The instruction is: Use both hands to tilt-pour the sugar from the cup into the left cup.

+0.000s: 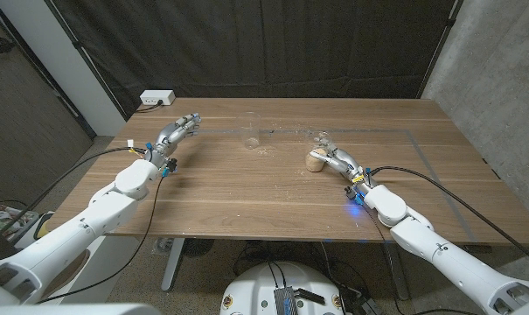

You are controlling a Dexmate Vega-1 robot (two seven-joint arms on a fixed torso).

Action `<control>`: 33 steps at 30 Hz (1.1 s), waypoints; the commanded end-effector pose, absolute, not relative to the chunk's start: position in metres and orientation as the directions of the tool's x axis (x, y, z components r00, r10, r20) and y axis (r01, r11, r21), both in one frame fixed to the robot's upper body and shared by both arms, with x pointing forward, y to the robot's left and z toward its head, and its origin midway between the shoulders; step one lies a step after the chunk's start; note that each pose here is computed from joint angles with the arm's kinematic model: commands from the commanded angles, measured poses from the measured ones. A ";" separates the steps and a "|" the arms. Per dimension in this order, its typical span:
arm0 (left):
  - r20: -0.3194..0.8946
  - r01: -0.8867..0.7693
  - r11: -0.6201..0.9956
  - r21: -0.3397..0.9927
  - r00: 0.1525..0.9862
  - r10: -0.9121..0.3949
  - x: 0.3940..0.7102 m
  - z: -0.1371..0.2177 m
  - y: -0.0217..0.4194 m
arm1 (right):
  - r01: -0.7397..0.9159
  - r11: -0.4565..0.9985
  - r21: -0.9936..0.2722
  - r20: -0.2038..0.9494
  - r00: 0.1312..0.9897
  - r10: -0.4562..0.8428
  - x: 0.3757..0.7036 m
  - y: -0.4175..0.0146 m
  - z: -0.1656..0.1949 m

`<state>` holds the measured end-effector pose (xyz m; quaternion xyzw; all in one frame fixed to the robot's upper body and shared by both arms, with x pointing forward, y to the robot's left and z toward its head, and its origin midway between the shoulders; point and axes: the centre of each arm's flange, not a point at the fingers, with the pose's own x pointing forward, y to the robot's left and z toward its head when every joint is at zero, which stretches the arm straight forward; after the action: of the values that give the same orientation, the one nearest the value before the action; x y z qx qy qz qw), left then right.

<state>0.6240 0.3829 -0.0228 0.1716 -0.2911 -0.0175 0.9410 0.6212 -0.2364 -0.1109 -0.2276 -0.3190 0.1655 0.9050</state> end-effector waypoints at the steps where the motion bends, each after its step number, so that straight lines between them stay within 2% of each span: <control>1: 0.529 -0.070 0.936 0.346 0.838 -0.132 0.629 -0.024 0.384 | -0.154 0.844 -0.513 0.494 0.752 0.437 0.615 -0.235 -0.102; 20: 0.531 -0.104 0.910 0.401 0.836 -0.139 0.620 -0.036 0.374 | -0.165 0.810 -0.563 0.449 0.762 0.467 0.594 -0.236 -0.055; 27: 0.527 -0.116 0.894 0.432 0.837 -0.146 0.616 -0.039 0.370 | -0.187 0.810 -0.556 0.441 0.759 0.478 0.598 -0.234 -0.050; 33: 0.544 -0.119 0.905 0.409 0.828 -0.137 0.610 -0.049 0.372 | -0.185 0.821 -0.541 0.450 0.760 0.468 0.599 -0.233 -0.051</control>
<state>0.6182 0.3730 -0.0387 0.2160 -0.2851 -0.0092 0.9338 0.5991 -0.2352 -0.0576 -0.2454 -0.2962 0.1787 0.9056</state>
